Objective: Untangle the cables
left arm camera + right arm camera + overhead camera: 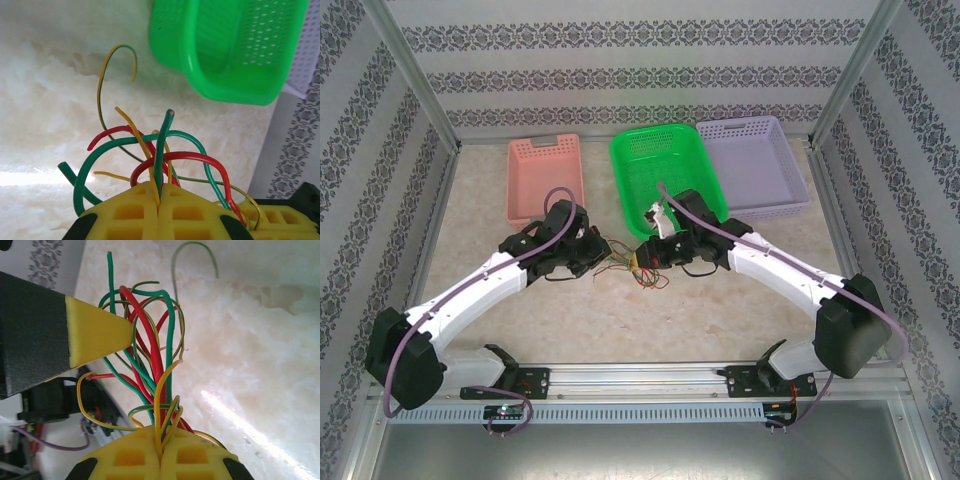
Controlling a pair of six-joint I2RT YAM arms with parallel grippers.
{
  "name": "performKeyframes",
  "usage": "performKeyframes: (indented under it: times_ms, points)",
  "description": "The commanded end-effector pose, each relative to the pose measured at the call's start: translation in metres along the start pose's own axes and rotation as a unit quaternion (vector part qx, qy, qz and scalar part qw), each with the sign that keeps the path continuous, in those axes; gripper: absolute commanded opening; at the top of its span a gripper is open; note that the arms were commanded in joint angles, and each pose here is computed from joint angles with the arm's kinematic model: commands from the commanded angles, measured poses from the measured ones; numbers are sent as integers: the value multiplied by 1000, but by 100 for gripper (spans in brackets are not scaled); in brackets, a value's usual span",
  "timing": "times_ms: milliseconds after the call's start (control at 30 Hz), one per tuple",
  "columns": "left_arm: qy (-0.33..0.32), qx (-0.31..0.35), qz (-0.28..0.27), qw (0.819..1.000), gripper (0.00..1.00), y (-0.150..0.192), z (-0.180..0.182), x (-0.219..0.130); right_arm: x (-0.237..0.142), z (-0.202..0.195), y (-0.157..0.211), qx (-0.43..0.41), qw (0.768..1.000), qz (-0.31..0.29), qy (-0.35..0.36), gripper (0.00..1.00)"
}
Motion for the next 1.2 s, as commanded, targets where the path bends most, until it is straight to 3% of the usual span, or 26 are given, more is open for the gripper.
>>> performKeyframes:
  times_ms: [0,133,267,433,700,800,900,1000,1033,1067,1167]
  points:
    - [-68,-7,-39,997,0,-14,34,-2,-13,-11,5,72,997,16,1,14]
    - [-66,-13,-40,997,0,-16,32,-4,-37,-16,-2,108,993,-46,13,34]
    - [-51,-20,-40,998,0,-17,26,-3,-41,-15,5,113,991,-65,22,51]
    - [-41,-25,-33,998,0,-17,20,-2,-6,-23,22,132,990,-39,20,60]
    - [-30,-22,0,999,0,-13,12,2,21,-22,0,82,995,-40,28,68]
    - [-20,-21,4,1000,0,-13,9,5,33,-9,-7,84,996,-24,-20,62]
    - [-4,-23,3,1000,0,-14,4,6,48,-2,-6,95,994,-6,-51,48]
    - [5,-21,-1,1000,0,-16,1,6,56,-4,-2,102,994,4,-47,22]
    - [7,-21,-2,1000,0,-16,0,5,55,-7,-1,101,994,2,-36,6]
    - [8,-19,-4,1000,0,-17,-2,3,51,-10,0,97,995,-5,-21,0]
    - [-15,-11,-16,1000,0,-19,1,-8,29,-21,-1,74,996,-42,37,0]
Point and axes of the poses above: each hand's point on the last joint's axis, 136 mm out from that joint toward the fingers, its own x axis out along the fingers, its own z axis along the line the jaws close on, y = z × x, the point moved 4 cm from there along -x, back along the fingers, and after that the axes turned 7 degrees about x, right-handed, at the moved point
